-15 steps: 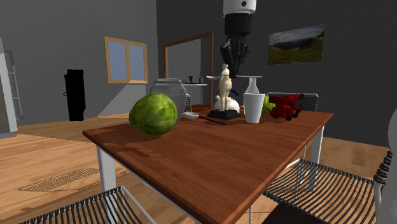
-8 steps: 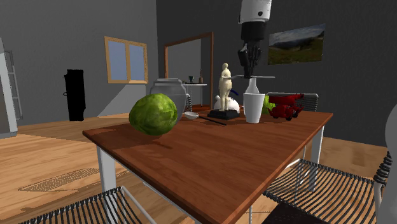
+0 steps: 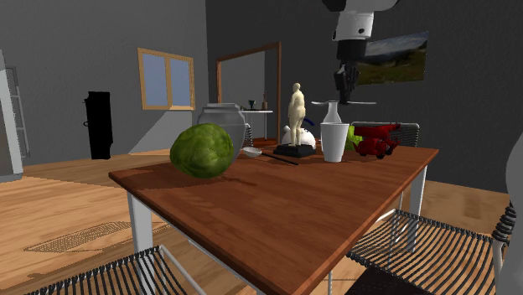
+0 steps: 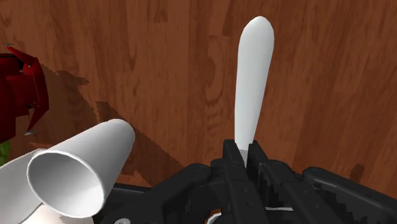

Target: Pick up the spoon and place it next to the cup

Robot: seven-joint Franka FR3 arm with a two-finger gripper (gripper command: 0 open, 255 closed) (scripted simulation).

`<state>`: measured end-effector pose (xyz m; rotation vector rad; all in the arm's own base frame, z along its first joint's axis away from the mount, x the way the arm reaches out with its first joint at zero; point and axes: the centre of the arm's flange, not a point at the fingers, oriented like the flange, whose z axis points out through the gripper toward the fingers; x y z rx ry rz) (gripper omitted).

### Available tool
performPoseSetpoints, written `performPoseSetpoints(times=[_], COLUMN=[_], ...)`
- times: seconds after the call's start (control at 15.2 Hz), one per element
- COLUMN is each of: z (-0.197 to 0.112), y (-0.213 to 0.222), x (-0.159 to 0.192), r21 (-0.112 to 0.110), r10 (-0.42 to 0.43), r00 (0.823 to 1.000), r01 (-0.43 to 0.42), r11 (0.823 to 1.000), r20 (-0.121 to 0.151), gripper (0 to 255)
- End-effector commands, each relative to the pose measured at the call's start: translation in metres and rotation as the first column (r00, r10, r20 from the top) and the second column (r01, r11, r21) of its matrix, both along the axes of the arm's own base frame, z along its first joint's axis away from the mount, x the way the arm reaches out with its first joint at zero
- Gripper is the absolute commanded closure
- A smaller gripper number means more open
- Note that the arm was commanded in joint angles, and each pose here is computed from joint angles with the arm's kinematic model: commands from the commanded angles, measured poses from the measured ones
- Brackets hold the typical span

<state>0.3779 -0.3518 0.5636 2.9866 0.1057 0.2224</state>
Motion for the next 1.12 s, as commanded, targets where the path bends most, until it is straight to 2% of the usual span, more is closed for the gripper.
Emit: performPoseSetpoints(times=[0.0,0.4,1.06], z=[0.001,0.001,-0.047], y=[-0.027,-0.106,-0.110], x=[-0.002,-0.001,0.000], r21=[-0.001,-0.001,-0.001], r10=[0.002,0.002,0.002], r00=[1.000,1.000,1.000], r01=[-0.002,-0.002,-0.002], r11=[1.000,1.000,1.000], r20=[0.000,0.000,0.000], gripper=[255,255,255])
